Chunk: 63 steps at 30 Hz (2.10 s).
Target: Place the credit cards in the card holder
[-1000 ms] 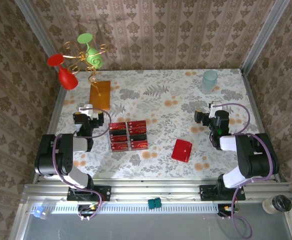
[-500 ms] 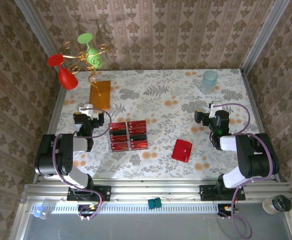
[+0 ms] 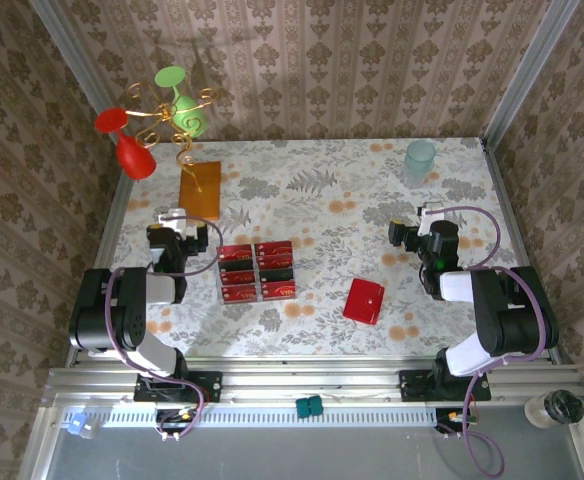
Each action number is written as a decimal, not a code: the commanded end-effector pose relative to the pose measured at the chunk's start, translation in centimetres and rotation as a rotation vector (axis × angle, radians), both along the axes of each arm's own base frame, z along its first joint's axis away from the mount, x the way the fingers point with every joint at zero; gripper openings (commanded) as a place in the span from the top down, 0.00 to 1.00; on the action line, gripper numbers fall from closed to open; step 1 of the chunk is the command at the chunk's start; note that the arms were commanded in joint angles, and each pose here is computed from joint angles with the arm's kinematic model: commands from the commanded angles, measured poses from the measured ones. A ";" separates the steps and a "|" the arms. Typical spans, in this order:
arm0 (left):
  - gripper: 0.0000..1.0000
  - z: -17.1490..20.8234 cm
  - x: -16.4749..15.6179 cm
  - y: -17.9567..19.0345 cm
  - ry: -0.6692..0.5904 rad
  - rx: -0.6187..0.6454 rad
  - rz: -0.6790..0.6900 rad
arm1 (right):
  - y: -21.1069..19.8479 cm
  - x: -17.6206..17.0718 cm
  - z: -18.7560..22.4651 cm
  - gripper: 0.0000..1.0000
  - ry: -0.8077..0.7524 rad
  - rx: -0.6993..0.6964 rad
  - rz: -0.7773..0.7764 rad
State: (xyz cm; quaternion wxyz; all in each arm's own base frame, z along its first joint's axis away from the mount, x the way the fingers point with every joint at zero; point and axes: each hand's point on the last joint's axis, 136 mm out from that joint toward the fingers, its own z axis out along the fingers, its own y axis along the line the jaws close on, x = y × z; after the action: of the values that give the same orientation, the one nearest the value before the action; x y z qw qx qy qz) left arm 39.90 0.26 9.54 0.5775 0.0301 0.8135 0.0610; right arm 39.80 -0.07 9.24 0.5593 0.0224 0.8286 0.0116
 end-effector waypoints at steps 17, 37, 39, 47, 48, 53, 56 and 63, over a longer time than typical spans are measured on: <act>0.00 11.1 -3.7 3.1 0.068 -0.300 0.329 | 1.1 -1.2 11.6 0.00 0.133 0.420 -0.086; 0.00 3.1 -14.9 -8.0 0.351 -0.743 0.065 | 24.7 -13.7 1.3 0.13 0.524 -0.027 0.516; 0.00 2.7 -14.6 -8.8 0.349 -0.753 0.023 | 25.9 -14.3 0.1 0.13 0.540 -0.067 0.540; 0.00 1.6 -13.6 -10.7 0.374 -0.742 -0.063 | 28.3 -15.0 -2.1 0.12 0.573 -0.110 0.588; 0.00 1.5 -13.5 -10.8 0.373 -0.745 -0.065 | 28.5 -15.0 -2.4 0.11 0.578 -0.114 0.591; 0.00 1.0 -13.2 -11.5 0.382 -0.743 -0.085 | 29.4 -14.9 -3.2 0.12 0.589 -0.127 0.600; 0.00 0.8 -13.0 -11.9 0.386 -0.737 -0.096 | 29.8 -14.7 -3.5 0.12 0.593 -0.135 0.604; 0.00 1.2 -12.2 -13.1 0.373 -0.726 -0.132 | 29.4 -13.6 -3.9 0.12 0.578 -0.187 0.568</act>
State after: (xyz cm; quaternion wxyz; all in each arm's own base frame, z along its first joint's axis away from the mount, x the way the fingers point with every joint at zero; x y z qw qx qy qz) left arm 27.08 -12.07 9.80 0.3782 -0.1301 0.8780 -0.2631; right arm 25.02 29.24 4.84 0.2569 -0.2555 0.9263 0.1038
